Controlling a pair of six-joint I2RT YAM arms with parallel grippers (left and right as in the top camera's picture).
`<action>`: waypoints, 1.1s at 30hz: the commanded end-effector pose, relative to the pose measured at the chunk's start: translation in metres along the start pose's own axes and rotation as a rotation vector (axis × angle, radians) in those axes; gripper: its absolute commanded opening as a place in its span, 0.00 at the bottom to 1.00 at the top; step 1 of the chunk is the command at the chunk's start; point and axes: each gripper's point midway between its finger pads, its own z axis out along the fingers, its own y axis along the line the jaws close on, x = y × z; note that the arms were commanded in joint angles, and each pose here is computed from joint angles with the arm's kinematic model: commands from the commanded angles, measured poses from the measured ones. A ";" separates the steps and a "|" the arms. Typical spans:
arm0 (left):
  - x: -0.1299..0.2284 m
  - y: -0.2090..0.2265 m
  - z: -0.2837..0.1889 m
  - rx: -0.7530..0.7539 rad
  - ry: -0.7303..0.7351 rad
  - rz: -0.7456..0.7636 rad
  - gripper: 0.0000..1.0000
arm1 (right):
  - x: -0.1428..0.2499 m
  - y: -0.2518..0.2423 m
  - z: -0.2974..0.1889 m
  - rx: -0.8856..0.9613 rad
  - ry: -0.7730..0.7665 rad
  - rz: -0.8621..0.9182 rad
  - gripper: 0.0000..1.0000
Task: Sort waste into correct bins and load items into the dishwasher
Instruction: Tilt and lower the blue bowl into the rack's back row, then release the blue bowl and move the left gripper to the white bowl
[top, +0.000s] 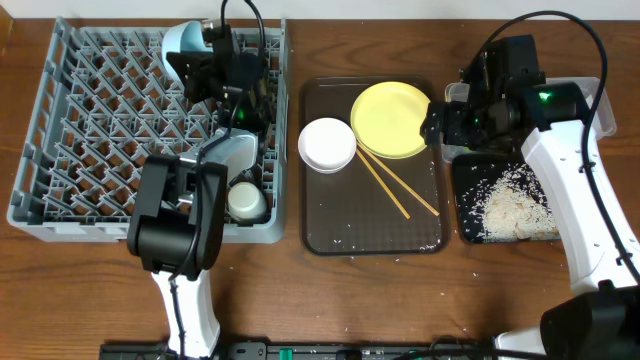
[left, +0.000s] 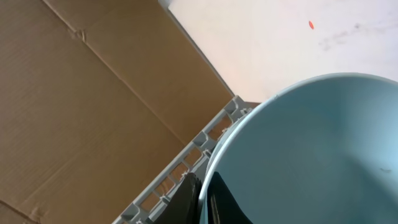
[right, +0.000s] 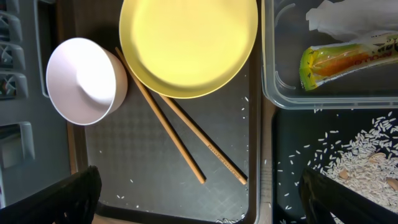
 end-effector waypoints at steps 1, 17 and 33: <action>0.007 -0.011 0.002 0.007 0.002 0.023 0.08 | -0.004 0.002 -0.008 -0.004 -0.024 0.007 0.99; 0.020 -0.040 -0.014 0.069 0.000 0.130 0.08 | -0.004 0.002 -0.008 -0.004 -0.023 0.007 0.99; 0.020 -0.047 -0.045 0.066 0.007 0.173 0.52 | -0.004 0.002 -0.008 -0.004 -0.024 0.007 0.99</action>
